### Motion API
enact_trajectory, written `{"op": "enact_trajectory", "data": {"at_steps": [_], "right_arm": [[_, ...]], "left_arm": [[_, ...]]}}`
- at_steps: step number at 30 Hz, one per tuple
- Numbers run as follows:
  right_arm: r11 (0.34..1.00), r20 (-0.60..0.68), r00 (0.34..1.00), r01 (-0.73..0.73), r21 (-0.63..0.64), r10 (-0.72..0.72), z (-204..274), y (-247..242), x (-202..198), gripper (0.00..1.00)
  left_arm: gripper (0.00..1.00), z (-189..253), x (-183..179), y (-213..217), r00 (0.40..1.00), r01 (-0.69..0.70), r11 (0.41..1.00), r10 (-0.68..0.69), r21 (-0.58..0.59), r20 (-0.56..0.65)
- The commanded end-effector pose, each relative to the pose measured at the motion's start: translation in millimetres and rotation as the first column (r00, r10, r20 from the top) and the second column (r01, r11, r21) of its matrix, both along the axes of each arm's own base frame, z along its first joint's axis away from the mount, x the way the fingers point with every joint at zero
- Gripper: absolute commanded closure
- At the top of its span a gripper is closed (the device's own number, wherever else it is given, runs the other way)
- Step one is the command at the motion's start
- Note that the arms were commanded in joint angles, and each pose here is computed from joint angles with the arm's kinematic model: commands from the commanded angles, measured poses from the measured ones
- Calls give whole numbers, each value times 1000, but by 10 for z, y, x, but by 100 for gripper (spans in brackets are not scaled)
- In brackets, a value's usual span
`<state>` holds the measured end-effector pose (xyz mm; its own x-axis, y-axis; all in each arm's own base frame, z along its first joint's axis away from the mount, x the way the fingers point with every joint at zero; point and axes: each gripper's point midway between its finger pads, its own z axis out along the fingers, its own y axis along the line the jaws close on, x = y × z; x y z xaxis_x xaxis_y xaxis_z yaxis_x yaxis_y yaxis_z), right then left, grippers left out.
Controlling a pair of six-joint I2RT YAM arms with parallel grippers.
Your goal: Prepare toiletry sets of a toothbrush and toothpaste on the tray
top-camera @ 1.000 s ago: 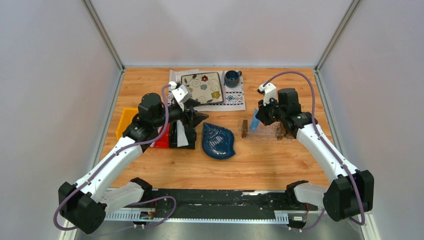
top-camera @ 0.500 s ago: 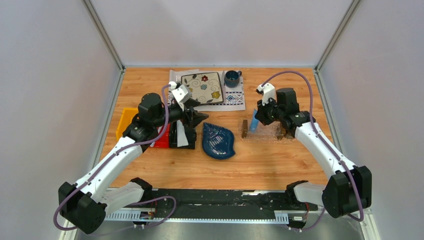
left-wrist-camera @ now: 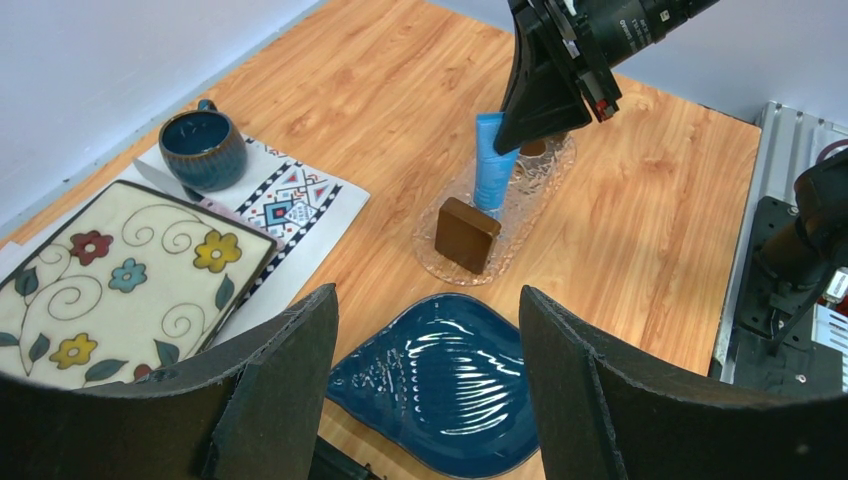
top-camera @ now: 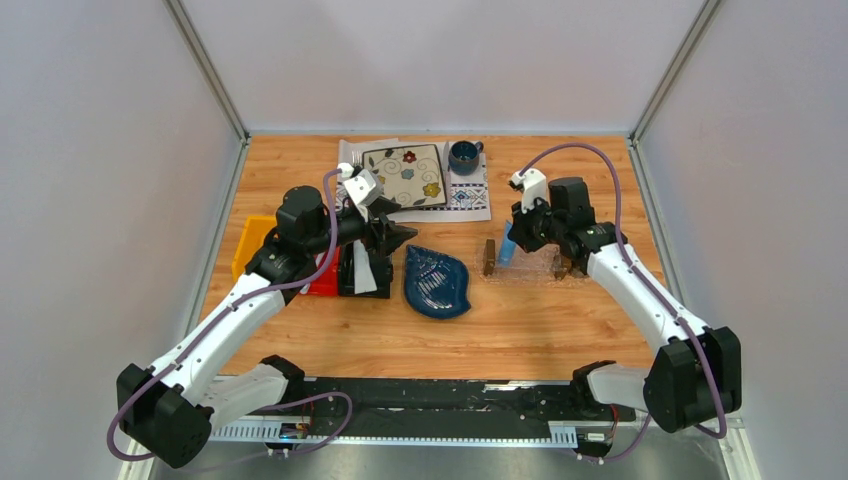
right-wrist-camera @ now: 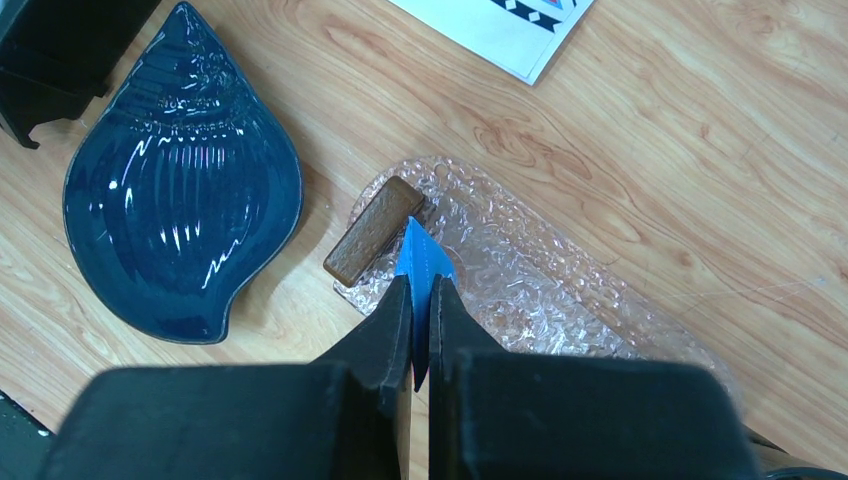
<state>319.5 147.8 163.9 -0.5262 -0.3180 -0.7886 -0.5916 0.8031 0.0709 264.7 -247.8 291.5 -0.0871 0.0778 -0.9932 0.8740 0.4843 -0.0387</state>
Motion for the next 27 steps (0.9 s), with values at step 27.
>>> {"op": "enact_trajectory", "data": {"at_steps": [27], "right_arm": [[1000, 63, 998, -19, -6, 20, -20, 31, 89, 100]], "left_arm": [[26, 100, 4, 1, 999, 15, 1000, -14, -18, 52]]}}
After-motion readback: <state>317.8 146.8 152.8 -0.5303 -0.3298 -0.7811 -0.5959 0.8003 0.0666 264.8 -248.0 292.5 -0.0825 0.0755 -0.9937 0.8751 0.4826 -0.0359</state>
